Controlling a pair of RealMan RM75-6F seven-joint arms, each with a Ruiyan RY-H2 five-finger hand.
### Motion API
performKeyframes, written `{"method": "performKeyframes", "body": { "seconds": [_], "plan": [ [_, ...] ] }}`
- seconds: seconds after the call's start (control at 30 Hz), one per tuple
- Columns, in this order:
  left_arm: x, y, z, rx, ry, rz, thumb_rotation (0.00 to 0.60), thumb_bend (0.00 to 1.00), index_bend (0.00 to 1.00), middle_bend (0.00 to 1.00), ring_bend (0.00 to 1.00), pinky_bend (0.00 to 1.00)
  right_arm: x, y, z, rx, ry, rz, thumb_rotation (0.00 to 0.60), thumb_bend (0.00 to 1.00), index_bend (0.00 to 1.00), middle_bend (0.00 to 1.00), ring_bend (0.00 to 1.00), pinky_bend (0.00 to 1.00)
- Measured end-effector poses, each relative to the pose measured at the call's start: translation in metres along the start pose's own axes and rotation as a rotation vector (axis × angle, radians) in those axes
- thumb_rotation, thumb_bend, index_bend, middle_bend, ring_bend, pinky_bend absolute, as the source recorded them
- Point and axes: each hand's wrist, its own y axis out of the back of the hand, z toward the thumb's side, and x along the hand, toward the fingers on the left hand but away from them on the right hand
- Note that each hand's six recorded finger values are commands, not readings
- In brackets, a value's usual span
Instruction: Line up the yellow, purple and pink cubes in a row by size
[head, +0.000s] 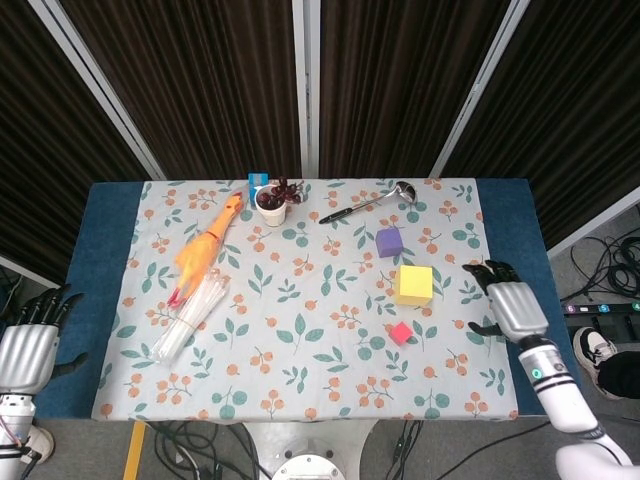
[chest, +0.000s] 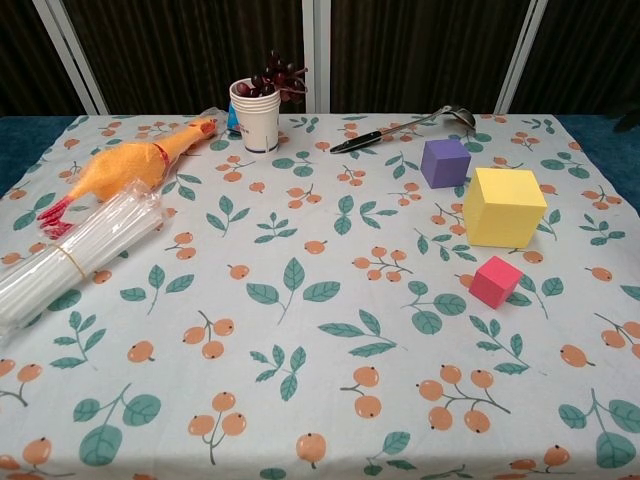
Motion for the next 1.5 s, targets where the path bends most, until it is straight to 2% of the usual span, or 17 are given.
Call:
{"method": "performKeyframes", "body": {
  "seconds": [0.2, 0.43, 0.73, 0.83, 1.07, 1.33, 1.5],
  "plan": [
    [0.001, -0.003, -0.003, -0.001, 0.003, -0.008, 0.6, 0.0, 0.21, 0.19, 0.12, 0.17, -0.04, -0.022, 0.021, -0.018, -0.008, 0.078, 0.6, 0.03, 0.12, 0.14, 0.05, 0.08],
    [0.003, -0.007, -0.004, -0.004, 0.002, -0.017, 0.6, 0.0, 0.21, 0.19, 0.12, 0.17, -0.07, -0.037, 0.037, -0.031, -0.018, 0.107, 0.6, 0.04, 0.14, 0.16, 0.05, 0.08],
    [0.004, -0.009, -0.006, -0.004, 0.003, -0.026, 0.6, 0.0, 0.21, 0.19, 0.12, 0.17, -0.084, -0.05, 0.045, -0.042, -0.026, 0.127, 0.6, 0.11, 0.32, 0.24, 0.06, 0.09],
    [0.004, -0.01, -0.006, -0.006, 0.004, -0.029, 0.6, 0.0, 0.21, 0.19, 0.12, 0.17, -0.086, -0.05, 0.046, -0.044, -0.032, 0.117, 0.6, 0.14, 0.37, 0.29, 0.09, 0.12],
    [0.003, -0.009, -0.008, -0.006, 0.006, -0.028, 0.6, 0.0, 0.21, 0.19, 0.12, 0.17, -0.081, -0.04, 0.061, -0.078, -0.001, 0.084, 0.6, 0.14, 0.37, 0.3, 0.1, 0.12],
    [0.003, -0.008, -0.006, -0.008, -0.005, -0.02, 0.6, 0.0, 0.21, 0.19, 0.12, 0.17, -0.078, -0.027, 0.106, -0.123, 0.084, 0.088, 0.6, 0.14, 0.37, 0.3, 0.1, 0.12],
    [0.002, -0.007, -0.01, -0.005, 0.001, -0.02, 0.6, 0.0, 0.21, 0.19, 0.12, 0.17, -0.088, -0.03, 0.144, -0.121, 0.126, 0.101, 0.6, 0.14, 0.37, 0.3, 0.1, 0.12]
  ]
}}
